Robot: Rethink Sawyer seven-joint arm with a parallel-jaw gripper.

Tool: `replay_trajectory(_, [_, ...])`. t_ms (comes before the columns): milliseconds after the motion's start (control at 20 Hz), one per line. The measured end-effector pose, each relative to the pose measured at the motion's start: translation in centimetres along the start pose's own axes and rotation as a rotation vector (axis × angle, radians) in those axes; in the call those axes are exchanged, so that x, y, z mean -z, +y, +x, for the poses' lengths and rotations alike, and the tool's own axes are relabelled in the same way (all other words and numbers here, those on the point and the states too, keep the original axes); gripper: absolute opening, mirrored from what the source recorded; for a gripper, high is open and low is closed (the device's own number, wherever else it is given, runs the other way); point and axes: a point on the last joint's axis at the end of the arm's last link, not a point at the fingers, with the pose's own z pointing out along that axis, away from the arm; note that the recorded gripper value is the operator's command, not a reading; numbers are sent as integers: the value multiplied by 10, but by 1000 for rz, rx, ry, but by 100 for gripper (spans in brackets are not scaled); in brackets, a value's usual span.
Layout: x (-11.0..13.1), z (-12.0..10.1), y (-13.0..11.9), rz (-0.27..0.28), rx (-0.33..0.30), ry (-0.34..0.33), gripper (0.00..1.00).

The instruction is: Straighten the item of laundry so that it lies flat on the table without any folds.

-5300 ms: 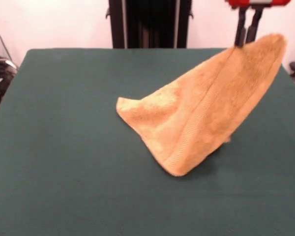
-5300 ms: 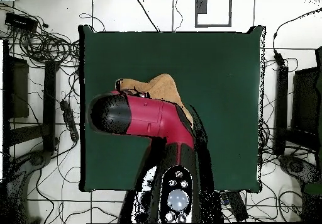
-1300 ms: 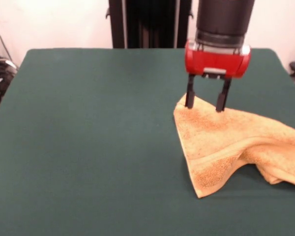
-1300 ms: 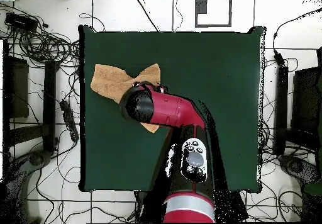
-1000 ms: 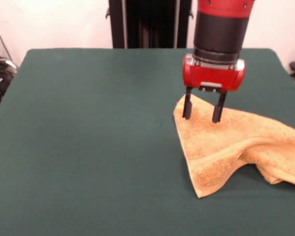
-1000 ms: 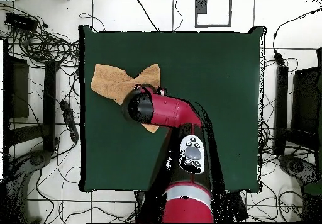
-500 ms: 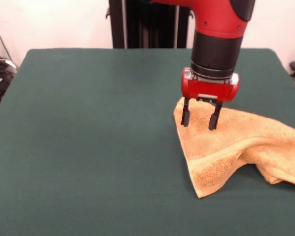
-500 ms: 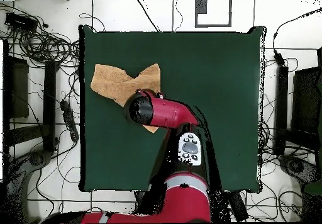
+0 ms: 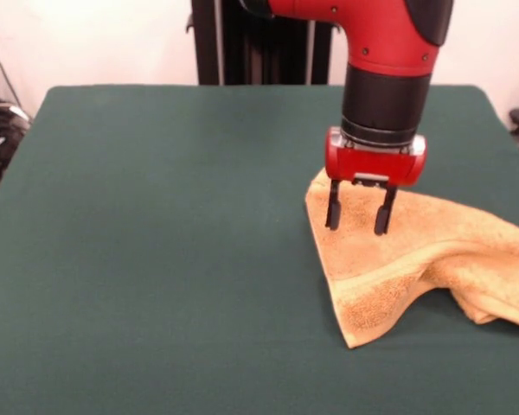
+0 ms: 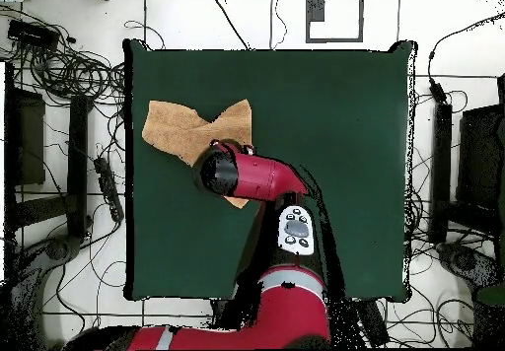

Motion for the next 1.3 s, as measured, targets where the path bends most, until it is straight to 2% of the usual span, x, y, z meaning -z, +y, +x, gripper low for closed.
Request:
replay_trajectory(400, [-21,9,1,0,3,-29,100])
replay_trajectory(700, [-14,10,4,-2,6,-48,100])
replay_trajectory(1050, [24,9,5,-8,1,-68,100])
replay_trajectory(1100, [37,10,4,-11,-2,-71,100])
replay_trajectory(1300, [59,20,5,-17,-5,-67,100])
